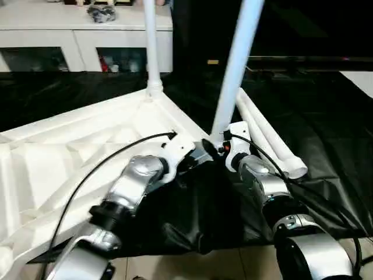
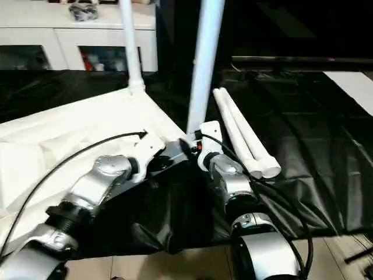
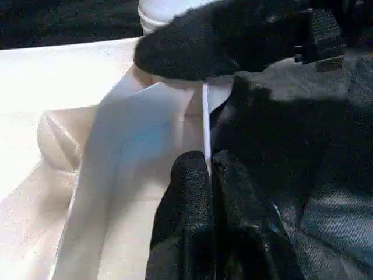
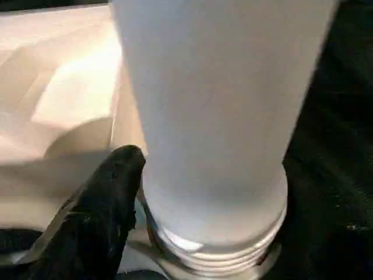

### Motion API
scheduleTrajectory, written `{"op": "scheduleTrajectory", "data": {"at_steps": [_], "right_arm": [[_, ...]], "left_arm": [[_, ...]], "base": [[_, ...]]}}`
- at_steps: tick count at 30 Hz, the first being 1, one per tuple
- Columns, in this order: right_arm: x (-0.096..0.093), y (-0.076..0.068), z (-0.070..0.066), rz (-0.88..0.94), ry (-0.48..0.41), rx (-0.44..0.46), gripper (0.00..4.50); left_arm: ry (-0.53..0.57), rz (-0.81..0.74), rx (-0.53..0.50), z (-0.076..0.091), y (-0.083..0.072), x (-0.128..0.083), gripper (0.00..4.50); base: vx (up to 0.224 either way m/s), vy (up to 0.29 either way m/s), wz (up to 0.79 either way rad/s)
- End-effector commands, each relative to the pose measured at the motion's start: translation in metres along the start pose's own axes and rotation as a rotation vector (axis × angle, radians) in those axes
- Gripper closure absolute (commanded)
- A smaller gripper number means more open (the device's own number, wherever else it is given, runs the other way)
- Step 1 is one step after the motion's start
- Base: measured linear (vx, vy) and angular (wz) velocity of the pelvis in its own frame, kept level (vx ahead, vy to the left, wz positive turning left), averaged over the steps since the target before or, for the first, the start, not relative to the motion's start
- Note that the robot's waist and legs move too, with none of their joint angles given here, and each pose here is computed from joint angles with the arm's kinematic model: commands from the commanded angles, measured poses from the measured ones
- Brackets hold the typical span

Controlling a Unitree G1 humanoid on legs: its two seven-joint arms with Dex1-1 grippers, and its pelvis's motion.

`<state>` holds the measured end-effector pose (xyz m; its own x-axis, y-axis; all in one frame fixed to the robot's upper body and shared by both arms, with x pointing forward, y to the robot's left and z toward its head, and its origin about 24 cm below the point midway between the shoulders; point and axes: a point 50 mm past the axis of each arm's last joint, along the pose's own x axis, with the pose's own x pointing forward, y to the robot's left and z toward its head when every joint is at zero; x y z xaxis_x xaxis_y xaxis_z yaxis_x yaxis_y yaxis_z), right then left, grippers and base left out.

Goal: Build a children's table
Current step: Rotate leg to tighten

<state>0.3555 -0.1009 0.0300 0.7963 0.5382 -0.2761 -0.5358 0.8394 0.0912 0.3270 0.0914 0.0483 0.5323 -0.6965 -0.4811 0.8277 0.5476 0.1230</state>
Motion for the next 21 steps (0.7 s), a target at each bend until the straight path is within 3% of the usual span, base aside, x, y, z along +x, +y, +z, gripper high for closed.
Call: {"op": "scheduleTrajectory", "data": {"at_steps": [1, 5, 10, 18, 21], "right_arm": [[0.003, 0.010, 0.003, 0.111, 0.007, -0.067, 0.63], [-0.023, -0.006, 0.002, 0.326, 0.058, -0.208, 0.63], [-0.042, -0.015, 0.001, 0.478, 0.111, -0.263, 0.63], [-0.058, -0.012, 0.004, 0.657, 0.142, -0.279, 0.63], [-0.058, -0.010, 0.004, 0.673, 0.145, -0.284, 0.91]], "left_arm": [[-0.104, -0.112, 0.059, 0.015, -0.012, 0.001, 4.50], [-0.066, -0.216, 0.094, 0.000, -0.008, -0.018, 4.50], [-0.038, -0.287, 0.105, -0.007, -0.005, -0.030, 4.50], [-0.006, -0.397, 0.101, -0.011, -0.005, -0.043, 4.50], [0.000, -0.406, 0.102, -0.012, -0.005, -0.044, 4.50]], "base": [[0.000, 0.000, 0.00], [0.000, 0.000, 0.00], [0.000, 0.000, 0.00], [0.000, 0.000, 0.00], [0.000, 0.000, 0.00]]}}
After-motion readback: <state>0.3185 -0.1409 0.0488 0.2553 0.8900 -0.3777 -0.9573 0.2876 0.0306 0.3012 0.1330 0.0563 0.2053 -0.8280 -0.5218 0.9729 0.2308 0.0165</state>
